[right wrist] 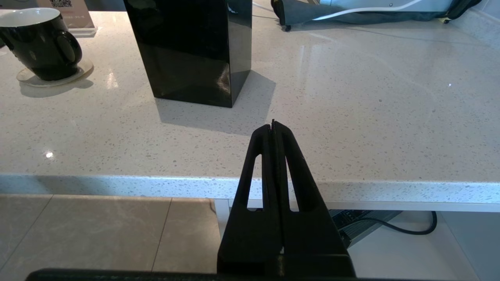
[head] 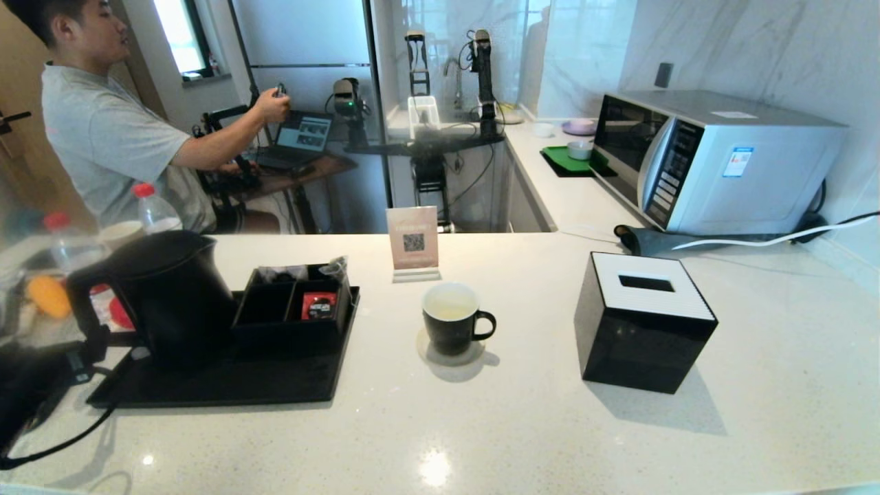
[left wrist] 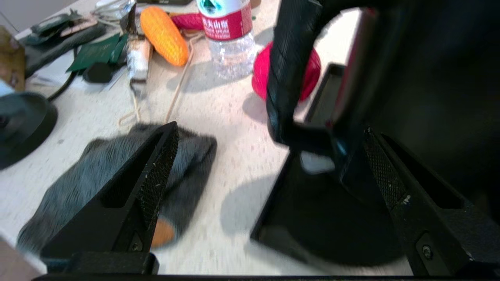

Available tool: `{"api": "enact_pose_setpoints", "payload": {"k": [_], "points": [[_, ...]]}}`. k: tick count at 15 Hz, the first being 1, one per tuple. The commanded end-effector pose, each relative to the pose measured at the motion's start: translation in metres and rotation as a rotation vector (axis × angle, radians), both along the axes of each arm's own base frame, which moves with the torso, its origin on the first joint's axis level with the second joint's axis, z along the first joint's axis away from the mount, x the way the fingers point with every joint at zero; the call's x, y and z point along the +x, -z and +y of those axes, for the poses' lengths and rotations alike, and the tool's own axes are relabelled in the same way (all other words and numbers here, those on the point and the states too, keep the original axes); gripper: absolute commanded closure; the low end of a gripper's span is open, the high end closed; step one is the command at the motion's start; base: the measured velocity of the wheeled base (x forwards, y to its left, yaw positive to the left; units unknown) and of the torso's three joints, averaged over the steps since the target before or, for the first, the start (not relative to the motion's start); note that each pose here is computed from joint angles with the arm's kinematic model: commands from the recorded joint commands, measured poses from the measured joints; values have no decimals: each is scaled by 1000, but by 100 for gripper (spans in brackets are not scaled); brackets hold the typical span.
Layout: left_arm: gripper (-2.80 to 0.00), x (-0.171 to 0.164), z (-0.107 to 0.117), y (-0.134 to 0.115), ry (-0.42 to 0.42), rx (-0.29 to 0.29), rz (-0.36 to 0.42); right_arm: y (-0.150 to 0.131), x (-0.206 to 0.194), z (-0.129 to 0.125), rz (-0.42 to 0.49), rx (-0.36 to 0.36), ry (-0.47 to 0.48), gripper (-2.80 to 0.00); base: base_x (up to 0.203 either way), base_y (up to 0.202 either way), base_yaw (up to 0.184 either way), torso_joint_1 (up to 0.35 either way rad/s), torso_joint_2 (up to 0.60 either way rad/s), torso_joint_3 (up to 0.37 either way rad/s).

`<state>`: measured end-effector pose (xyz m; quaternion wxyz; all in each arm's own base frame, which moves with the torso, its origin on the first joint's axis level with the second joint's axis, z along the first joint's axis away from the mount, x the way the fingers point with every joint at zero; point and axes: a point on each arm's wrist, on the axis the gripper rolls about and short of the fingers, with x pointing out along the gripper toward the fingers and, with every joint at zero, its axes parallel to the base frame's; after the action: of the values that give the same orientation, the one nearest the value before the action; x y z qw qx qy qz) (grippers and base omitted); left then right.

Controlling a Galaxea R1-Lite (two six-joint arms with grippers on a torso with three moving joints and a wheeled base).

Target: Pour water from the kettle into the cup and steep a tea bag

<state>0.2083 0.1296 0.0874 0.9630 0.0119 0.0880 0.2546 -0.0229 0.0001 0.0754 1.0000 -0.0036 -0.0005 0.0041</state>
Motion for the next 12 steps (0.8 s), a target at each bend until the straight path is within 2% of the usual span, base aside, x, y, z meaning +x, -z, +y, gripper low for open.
{"api": "enact_pose_setpoints", "payload": {"k": [1,3,4,6,12], "points": [[-280,-16,-10,-12,-1,30,-47,0,0,0,1,0,-1,0,0,0,0,0,0,0],[-280,-28,-17,-13,-1,24,-39,0,0,0,1,0,-1,0,0,0,0,0,0,0],[0,-32,-20,-13,-1,22,-36,0,0,0,1,0,-1,0,0,0,0,0,0,0],[0,-43,-27,-14,-2,18,-31,0,0,0,1,0,-1,0,0,0,0,0,0,0],[0,-52,-32,-28,-2,60,-92,0,0,0,1,0,-1,0,0,0,0,0,0,0]]}}
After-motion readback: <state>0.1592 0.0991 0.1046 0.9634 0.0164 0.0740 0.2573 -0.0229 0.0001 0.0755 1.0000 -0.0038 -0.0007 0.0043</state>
